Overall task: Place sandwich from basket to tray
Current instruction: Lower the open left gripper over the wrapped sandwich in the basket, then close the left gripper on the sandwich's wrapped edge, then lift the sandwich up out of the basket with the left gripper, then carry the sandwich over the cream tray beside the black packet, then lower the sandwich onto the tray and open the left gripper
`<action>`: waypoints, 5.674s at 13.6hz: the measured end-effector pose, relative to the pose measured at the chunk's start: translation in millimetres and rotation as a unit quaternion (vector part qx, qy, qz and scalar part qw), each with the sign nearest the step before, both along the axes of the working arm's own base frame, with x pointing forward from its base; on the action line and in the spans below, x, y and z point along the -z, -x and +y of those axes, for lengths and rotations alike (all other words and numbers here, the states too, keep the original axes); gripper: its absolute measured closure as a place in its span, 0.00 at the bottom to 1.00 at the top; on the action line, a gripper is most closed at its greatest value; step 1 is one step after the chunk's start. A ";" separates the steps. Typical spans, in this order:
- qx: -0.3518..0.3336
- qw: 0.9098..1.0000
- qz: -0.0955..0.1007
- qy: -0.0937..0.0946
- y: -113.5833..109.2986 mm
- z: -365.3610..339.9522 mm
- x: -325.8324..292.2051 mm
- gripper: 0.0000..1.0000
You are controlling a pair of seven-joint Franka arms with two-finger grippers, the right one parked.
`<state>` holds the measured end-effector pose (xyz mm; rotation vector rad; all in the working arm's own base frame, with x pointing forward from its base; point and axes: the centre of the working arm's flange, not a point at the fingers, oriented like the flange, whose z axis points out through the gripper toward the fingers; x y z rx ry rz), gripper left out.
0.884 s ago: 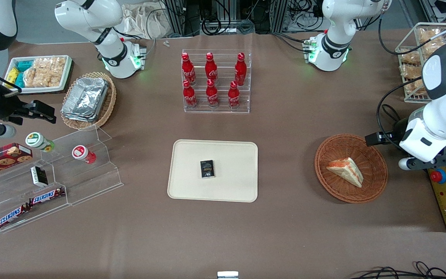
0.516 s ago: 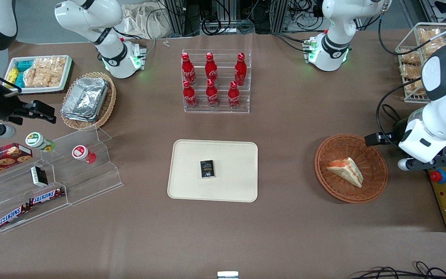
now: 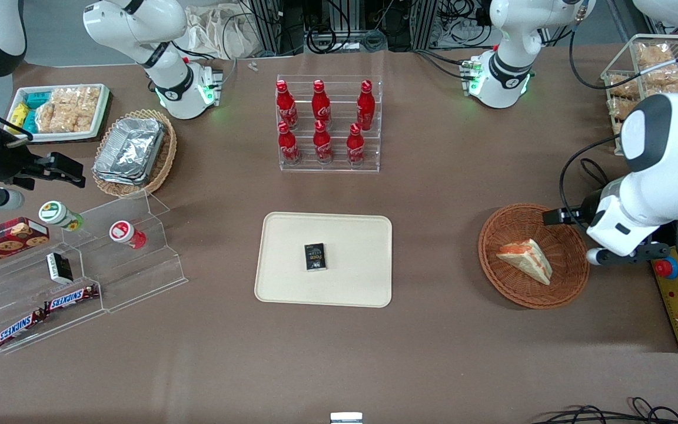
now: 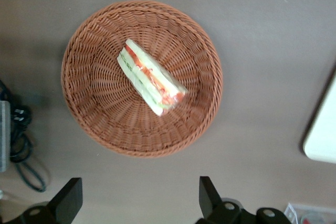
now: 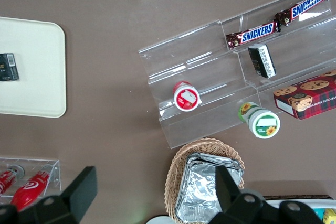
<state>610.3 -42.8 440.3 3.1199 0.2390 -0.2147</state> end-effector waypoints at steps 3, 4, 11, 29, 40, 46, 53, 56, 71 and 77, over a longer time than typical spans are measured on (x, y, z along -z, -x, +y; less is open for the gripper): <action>-0.068 0.998 -0.013 -0.005 1.5 5.2 45.0 0.00; -0.107 0.994 -0.019 -0.007 -0.6 8.0 59.1 0.00; -0.251 0.968 -0.027 -0.007 -19.3 20.7 133.5 0.00; -0.318 0.947 -0.044 -0.004 -11.6 17.4 163.8 0.68; -0.270 0.963 0.025 -0.012 -23.6 -68.0 -12.2 0.81; -0.072 0.997 0.033 0.015 23.5 -224.8 -11.5 0.81; 0.146 0.989 0.007 0.039 48.2 -347.1 99.2 0.81; 0.184 0.982 -0.001 0.031 50.7 -366.9 161.1 0.81; 0.212 0.977 -0.003 0.033 42.9 -390.0 216.0 0.84; 0.146 0.989 -0.003 0.022 36.9 -385.7 211.6 0.35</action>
